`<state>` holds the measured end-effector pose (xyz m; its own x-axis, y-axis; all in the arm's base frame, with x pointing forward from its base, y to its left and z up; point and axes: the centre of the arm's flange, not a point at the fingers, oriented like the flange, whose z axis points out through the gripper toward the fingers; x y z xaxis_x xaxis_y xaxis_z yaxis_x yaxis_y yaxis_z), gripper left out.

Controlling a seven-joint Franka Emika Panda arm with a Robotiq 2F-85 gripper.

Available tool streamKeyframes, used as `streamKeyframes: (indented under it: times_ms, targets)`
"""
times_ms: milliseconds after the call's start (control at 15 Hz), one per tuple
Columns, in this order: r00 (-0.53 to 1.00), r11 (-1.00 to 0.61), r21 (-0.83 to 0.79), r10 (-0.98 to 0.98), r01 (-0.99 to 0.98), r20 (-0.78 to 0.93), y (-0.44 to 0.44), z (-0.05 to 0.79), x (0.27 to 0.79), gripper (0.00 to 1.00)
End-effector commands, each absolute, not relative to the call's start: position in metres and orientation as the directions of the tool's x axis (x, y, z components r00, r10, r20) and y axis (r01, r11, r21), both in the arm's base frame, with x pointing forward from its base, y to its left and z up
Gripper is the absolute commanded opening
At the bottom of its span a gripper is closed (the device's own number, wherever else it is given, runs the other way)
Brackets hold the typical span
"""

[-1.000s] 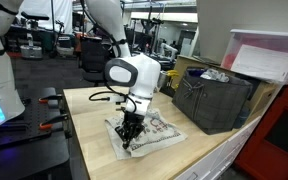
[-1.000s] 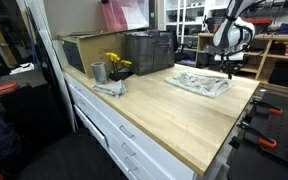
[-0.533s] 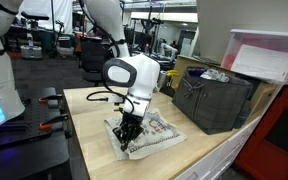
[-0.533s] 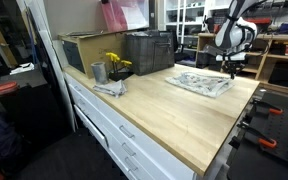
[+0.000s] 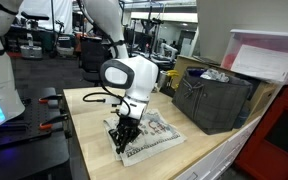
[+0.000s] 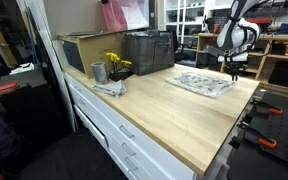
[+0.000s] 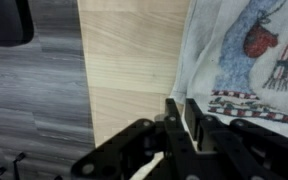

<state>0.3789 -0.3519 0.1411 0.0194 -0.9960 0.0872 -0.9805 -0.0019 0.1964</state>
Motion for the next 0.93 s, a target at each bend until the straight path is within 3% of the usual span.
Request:
streamKeyframes:
  times_ms: [0, 467, 867]
  targets:
    - [-0.011, 0.029, 0.186, -0.995, -0.982, 0.095, -0.349, 0.153, 0.372, 0.48]
    - [0.095, -0.084, 0.124, -0.991, -0.989, 0.090, -0.321, 0.170, 0.429, 0.99]
    - [0.238, -0.231, 0.075, -0.967, -0.970, 0.095, -0.267, 0.162, 0.517, 1.00]
